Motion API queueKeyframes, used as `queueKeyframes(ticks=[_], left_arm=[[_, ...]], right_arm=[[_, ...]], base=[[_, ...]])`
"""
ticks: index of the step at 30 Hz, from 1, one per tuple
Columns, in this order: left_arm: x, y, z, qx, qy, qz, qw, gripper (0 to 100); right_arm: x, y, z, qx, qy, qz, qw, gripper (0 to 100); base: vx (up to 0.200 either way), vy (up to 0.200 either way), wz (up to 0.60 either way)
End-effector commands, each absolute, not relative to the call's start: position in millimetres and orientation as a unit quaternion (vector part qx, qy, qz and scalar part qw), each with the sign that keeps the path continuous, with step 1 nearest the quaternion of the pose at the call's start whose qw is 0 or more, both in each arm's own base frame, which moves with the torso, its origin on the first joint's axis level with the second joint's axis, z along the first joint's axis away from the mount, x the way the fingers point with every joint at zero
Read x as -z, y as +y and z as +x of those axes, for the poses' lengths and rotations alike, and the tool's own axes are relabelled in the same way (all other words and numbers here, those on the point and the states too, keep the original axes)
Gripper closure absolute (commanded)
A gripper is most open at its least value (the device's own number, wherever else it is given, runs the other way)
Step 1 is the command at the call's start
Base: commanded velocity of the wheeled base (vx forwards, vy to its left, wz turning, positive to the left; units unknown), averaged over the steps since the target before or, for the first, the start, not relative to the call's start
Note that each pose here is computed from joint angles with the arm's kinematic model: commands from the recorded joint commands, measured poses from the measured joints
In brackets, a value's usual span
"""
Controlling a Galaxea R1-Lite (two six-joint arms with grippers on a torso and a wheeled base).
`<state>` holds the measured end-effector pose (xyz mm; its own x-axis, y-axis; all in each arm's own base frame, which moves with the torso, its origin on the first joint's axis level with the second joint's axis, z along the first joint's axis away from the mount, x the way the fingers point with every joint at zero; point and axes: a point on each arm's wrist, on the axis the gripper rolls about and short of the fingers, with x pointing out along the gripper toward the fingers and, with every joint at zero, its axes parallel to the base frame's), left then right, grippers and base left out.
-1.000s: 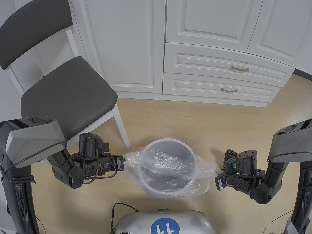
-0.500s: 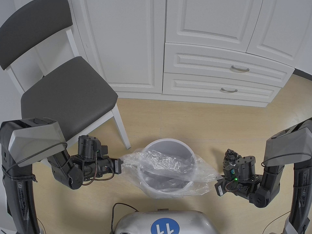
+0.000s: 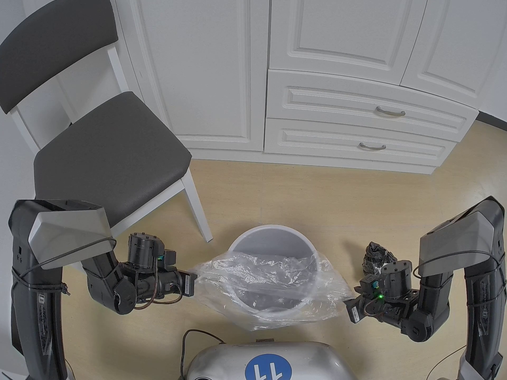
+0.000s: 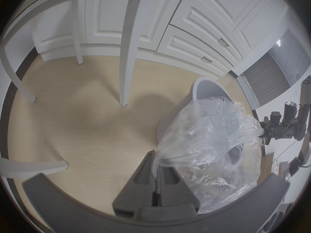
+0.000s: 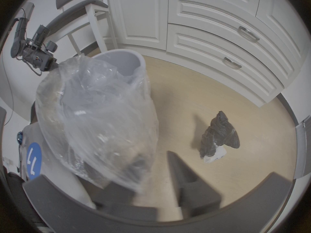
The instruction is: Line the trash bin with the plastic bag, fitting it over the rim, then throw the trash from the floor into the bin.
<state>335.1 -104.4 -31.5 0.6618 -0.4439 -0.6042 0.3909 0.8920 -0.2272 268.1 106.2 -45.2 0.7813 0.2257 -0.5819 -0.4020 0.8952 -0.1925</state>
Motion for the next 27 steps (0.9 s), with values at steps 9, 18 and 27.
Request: queueKeyframes(ticks=[9,18,27], left_arm=[[-1.2,-101.8,323.4,0.242,0.300,-0.042,0.922,100],[-7.0,-104.5,319.1,0.250,0.295,-0.041,0.921,100],[-6.7,-105.8,318.3,0.252,0.296,-0.041,0.920,100]], right_arm=[[-21.9,86.9,249.0,-0.261,0.196,-0.101,0.940,0],[-53.5,67.7,239.3,-0.376,0.130,-0.043,0.917,0],[-53.1,66.7,241.3,-0.367,0.135,0.010,0.920,0]], base=[[0.000,0.000,0.00],[0.000,0.000,0.00],[0.000,0.000,0.00]])
